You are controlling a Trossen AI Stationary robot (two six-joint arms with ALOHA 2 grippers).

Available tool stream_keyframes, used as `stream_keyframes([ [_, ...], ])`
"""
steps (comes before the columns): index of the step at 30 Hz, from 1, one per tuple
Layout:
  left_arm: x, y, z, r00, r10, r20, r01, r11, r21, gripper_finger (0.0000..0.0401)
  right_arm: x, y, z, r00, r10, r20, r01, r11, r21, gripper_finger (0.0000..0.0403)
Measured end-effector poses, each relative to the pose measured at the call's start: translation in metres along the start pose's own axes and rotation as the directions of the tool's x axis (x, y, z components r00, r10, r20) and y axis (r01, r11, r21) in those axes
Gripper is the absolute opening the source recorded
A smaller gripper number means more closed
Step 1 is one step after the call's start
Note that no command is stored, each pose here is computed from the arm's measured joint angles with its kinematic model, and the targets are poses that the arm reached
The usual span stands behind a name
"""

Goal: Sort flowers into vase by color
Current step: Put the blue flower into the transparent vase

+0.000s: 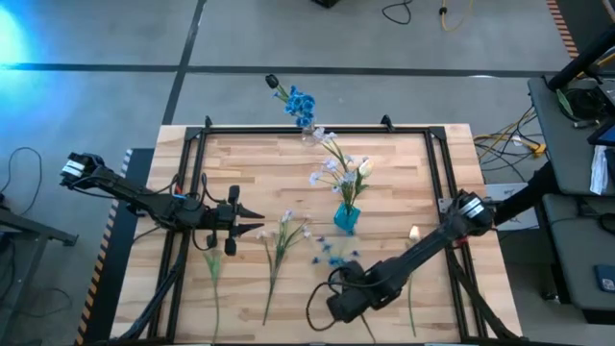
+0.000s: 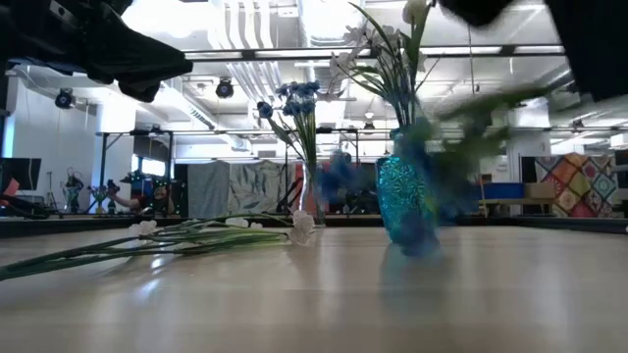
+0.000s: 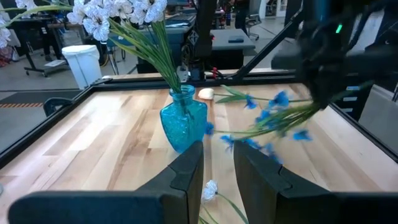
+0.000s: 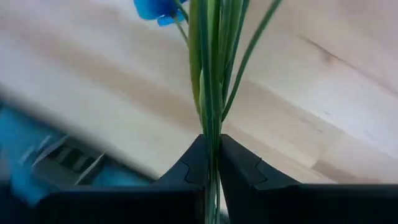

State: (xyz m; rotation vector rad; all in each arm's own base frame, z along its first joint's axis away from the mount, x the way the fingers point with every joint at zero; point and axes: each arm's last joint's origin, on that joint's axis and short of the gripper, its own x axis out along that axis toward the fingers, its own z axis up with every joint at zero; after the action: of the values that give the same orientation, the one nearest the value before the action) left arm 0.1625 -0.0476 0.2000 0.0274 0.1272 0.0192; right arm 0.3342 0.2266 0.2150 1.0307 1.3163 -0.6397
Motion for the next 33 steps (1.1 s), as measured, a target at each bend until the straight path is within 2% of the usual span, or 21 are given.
stream_keyframes([
  [3,0.000,0.000,-0.001,1.000,-0.008,-0.009,0.008,1.000,0.012,0.0075,-0.026,0.007,-0.001,0.996,0.092,-0.010,-0.092,0.984,-0.152,0.0019],
  [7,-0.001,0.000,-0.001,1.000,-0.010,-0.016,0.010,1.000,0.016,0.0075,-0.056,0.012,0.007,0.983,0.181,0.027,-0.161,0.925,-0.345,0.0019],
  [11,-0.004,0.001,0.001,1.000,-0.010,-0.006,0.010,1.000,0.013,0.0075,-0.089,0.009,0.028,0.950,0.267,0.163,-0.148,0.843,-0.518,0.0018],
  [16,-0.007,0.002,0.003,1.000,-0.010,0.001,0.010,1.000,0.021,0.0075,-0.128,-0.002,0.062,0.894,0.340,0.291,-0.078,0.759,-0.646,0.0018],
  [21,-0.009,0.003,0.003,1.000,-0.010,0.002,0.010,1.000,0.026,0.0075,-0.172,-0.007,0.089,0.773,0.511,0.376,-0.035,0.627,-0.778,0.0018],
  [23,-0.009,0.003,0.003,1.000,-0.009,0.002,0.009,1.000,0.027,0.0075,-0.190,-0.012,0.095,0.717,0.560,0.415,0.017,0.581,-0.814,0.0018],
  [28,-0.010,0.003,0.004,1.000,-0.007,0.010,0.007,0.999,0.032,0.0075,-0.226,-0.028,0.110,0.596,0.621,0.508,0.152,0.534,-0.832,0.0018],
  [33,-0.011,0.004,0.007,0.999,-0.007,0.032,0.005,0.998,0.069,0.0075,-0.268,-0.044,0.116,0.436,0.731,0.525,0.235,0.471,-0.851,0.0017],
])
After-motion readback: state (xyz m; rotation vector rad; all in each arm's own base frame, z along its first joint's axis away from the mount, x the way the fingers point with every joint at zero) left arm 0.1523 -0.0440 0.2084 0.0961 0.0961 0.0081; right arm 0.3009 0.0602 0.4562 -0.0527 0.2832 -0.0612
